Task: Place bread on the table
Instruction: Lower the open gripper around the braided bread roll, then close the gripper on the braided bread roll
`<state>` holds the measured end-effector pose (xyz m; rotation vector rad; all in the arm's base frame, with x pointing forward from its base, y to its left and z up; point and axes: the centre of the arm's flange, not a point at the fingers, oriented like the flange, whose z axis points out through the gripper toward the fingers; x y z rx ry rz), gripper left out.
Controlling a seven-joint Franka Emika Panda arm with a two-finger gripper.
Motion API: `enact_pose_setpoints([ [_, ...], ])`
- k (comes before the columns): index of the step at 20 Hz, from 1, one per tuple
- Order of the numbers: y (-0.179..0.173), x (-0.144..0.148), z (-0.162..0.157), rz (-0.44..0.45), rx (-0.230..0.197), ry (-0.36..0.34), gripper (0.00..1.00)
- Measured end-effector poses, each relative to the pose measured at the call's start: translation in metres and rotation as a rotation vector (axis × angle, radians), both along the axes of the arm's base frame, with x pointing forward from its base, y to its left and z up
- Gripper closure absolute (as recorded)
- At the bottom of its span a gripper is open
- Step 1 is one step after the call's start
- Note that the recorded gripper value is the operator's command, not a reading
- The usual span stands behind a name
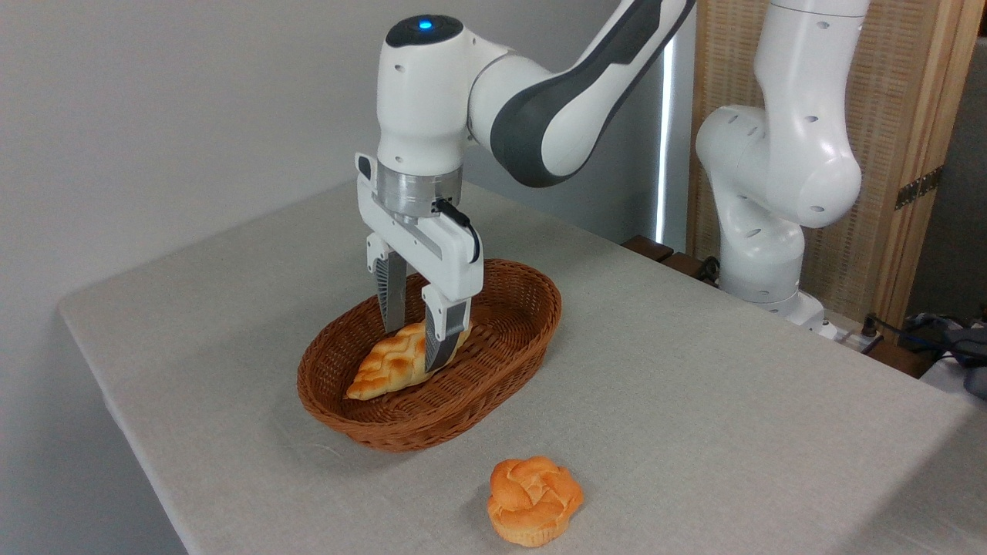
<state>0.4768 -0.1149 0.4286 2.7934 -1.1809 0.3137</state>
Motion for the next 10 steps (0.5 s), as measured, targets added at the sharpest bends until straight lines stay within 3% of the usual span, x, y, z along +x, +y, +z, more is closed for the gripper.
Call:
enact_pose_setpoints([
  [5,-0.0003,0.0011,-0.0031,0.000,0.002,0.002,0.01],
  [8,-0.0004,0.0012,-0.0039,0.000,0.002,0.004,0.35],
  [10,-0.0005,0.0013,-0.0045,0.000,0.003,0.005,0.43],
])
